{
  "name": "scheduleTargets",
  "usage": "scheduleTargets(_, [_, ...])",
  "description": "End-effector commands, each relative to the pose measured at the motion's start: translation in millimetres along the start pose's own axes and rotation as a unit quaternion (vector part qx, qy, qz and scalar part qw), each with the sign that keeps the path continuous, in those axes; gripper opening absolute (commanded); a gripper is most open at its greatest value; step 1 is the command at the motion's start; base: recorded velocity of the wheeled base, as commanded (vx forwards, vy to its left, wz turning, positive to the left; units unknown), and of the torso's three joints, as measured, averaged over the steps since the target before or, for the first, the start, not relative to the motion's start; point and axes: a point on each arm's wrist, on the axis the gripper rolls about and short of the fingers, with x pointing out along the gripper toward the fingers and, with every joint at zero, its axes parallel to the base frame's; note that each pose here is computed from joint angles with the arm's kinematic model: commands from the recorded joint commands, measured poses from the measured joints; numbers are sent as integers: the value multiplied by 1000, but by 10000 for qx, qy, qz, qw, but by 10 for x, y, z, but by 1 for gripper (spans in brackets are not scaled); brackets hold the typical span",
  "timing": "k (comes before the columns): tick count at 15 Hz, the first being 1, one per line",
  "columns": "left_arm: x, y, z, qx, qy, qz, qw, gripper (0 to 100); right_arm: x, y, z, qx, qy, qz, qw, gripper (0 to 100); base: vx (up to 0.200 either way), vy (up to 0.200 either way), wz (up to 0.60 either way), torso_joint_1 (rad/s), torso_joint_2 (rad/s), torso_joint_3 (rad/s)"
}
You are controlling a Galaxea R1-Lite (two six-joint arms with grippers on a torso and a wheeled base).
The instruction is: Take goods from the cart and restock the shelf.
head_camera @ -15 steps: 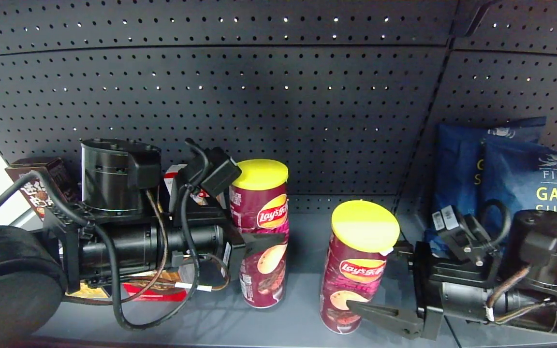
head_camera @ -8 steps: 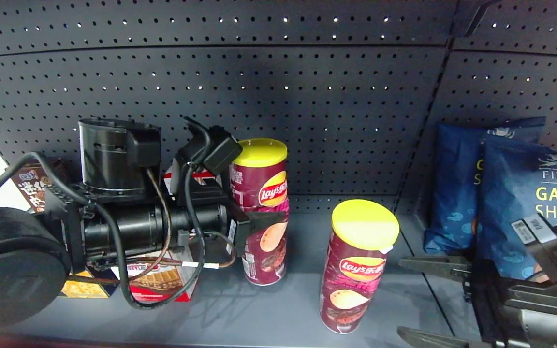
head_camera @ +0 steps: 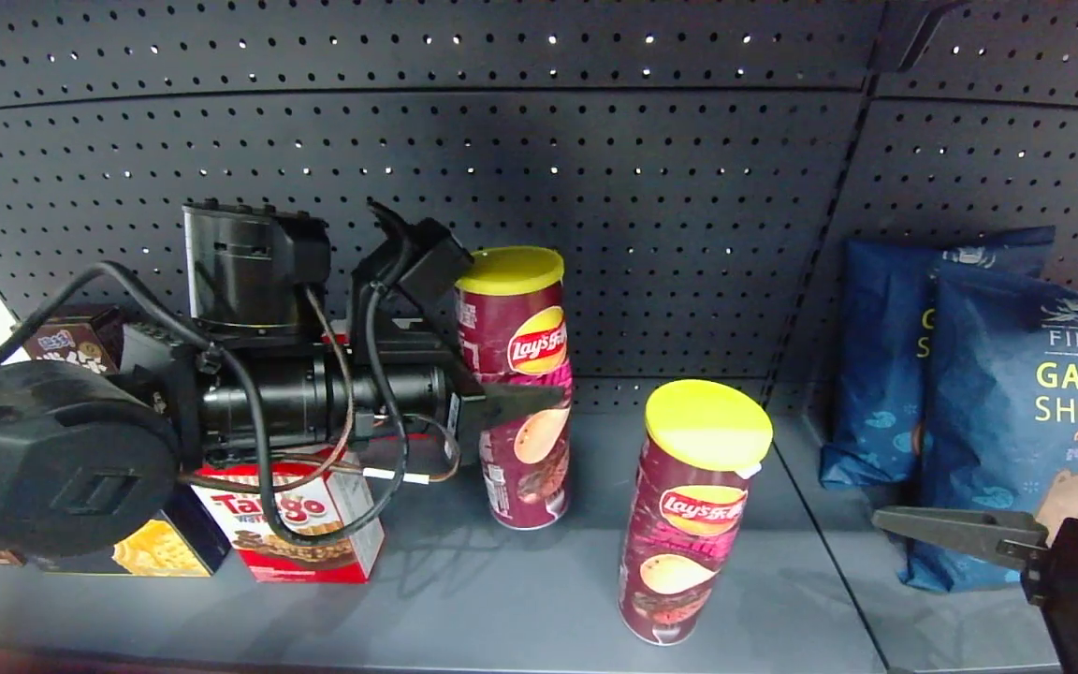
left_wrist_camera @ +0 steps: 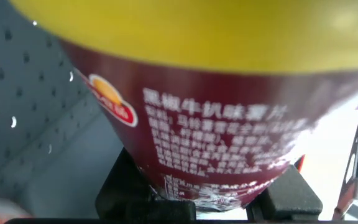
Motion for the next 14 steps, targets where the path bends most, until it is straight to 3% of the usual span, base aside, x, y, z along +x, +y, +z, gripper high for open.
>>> scheduleTargets(1, [95, 108, -93, -74, 103, 62, 9999, 0, -18, 4, 35, -47, -86, -25, 9999, 100, 0, 0, 0, 0, 0, 0])
scheduleTargets(7, [230, 214, -39, -33, 10, 103, 9999, 0, -14, -7, 52, 109, -114, -54, 9999, 100, 0, 0, 0, 0, 0, 0])
scheduleTargets(10, [487, 389, 5, 190, -81, 276, 9994, 0, -14, -7, 57, 113, -121, -53, 9998, 100, 0, 0, 0, 0, 0, 0])
scheduleTargets(13, [609, 436, 24, 250, -204, -357, 9988, 0, -14, -7, 57, 106, -121, -54, 9999, 100, 0, 0, 0, 0, 0, 0])
scheduleTargets(14, [624, 444, 29, 255, -215, -394, 9987, 0, -14, -7, 57, 106, -121, -54, 9999, 100, 0, 0, 0, 0, 0, 0])
